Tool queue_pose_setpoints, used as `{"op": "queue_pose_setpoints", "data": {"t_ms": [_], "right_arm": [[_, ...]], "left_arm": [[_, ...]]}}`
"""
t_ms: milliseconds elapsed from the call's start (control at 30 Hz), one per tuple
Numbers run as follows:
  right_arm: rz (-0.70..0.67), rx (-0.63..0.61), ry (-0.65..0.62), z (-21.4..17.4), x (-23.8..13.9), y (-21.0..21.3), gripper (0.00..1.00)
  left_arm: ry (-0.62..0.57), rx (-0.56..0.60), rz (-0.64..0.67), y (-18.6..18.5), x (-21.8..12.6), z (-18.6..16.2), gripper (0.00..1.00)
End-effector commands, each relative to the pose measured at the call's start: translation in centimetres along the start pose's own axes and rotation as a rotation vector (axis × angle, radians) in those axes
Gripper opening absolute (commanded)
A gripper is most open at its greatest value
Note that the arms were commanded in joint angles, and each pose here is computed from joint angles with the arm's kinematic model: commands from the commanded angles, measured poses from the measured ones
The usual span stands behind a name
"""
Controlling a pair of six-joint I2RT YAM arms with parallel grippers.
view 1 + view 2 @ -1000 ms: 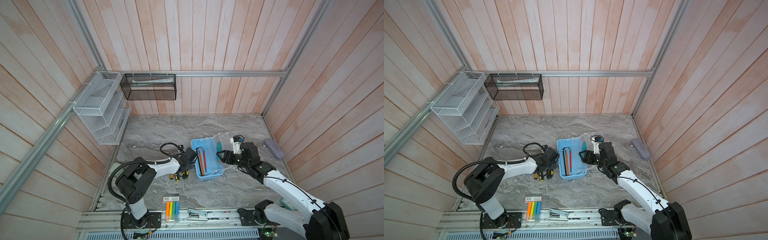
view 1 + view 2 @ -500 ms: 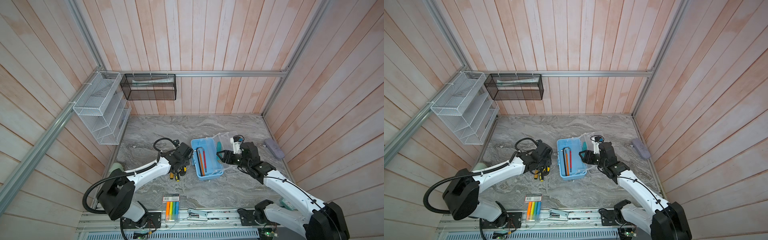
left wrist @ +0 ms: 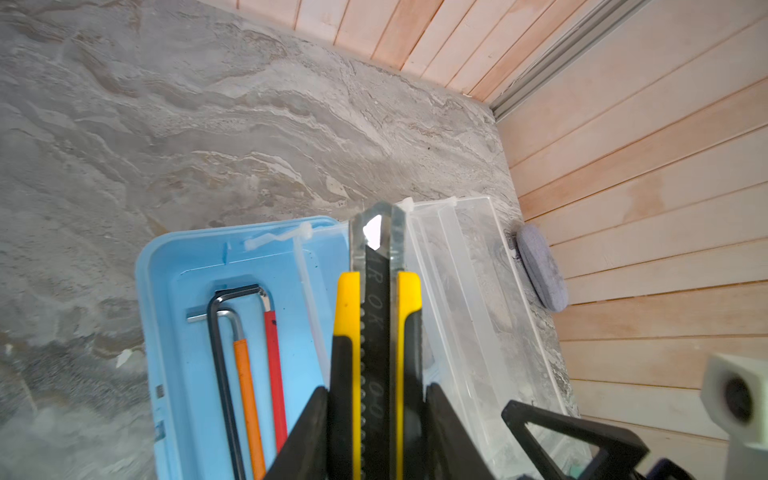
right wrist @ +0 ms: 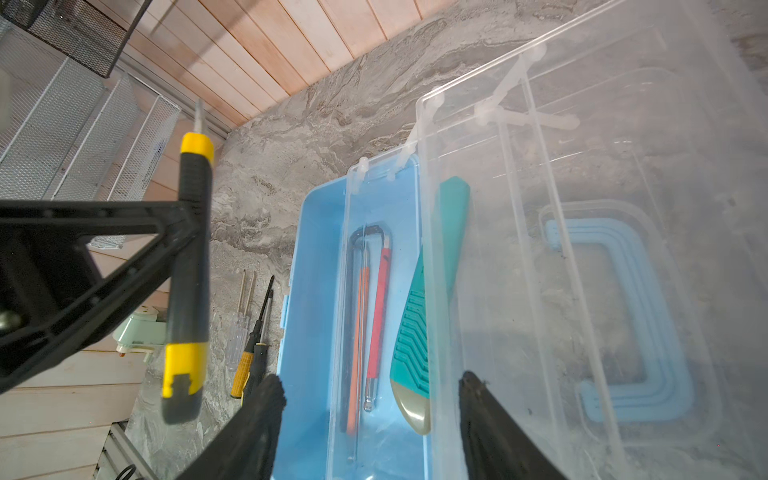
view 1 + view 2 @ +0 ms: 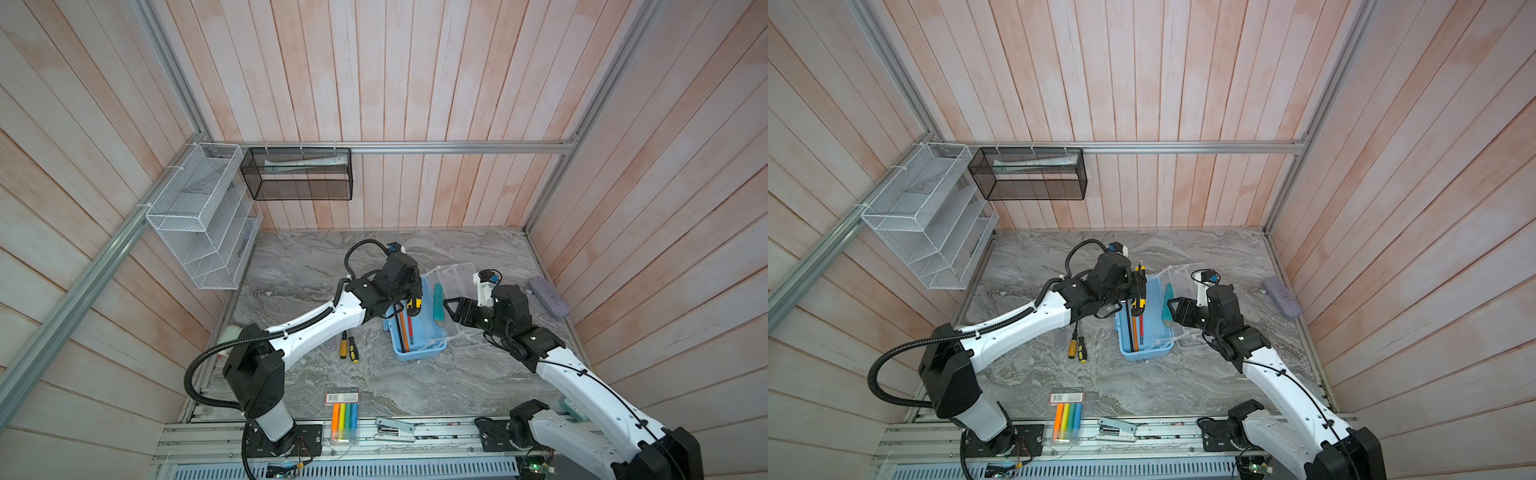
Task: Pack the tool kit
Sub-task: 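Carry the utility knife with the left gripper into the blue box, then open the left gripper over the box and withdraw it toward the screwdrivers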
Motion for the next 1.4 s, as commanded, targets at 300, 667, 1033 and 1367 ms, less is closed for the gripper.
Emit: {"op": "queue_pose_setpoints", "data": {"t_ms": [300, 667, 1033, 1367], "right_arm": [[-0.026, -0.003, -0.029, 1.0, -1.0, -0.3, 0.66], [-0.034, -0.001, -0.023, 0.9, -0.7, -1.0, 0.66], [-0.019, -0.003, -0.022, 1.1, -0.7, -0.6, 0.66], [0.007, -0.028, -0.014, 1.2, -1.7, 0.4, 0.64]], "left_arm": [[0.042, -0.01, -0.053, -2.0, 5.5, -0.4, 0.0], [0.111, -0.037, -0.037, -1.7, 8.4, -2.4, 0.0], [0.099, -0.047, -0.044, -2.1, 7.0, -2.7, 0.5], [0.005, 0.011, 0.008, -0.1, 2.1, -2.2, 0.59]]}}
Point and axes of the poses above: each gripper's point midway between its finger pads, its own x axis out along the fingers, its own y axis along the line the jaws close on, z = x × y, the point moved 3 cm from there along -x, back along the fingers, and after that the axes turned 15 degrees about x, right-handed, at the moved point
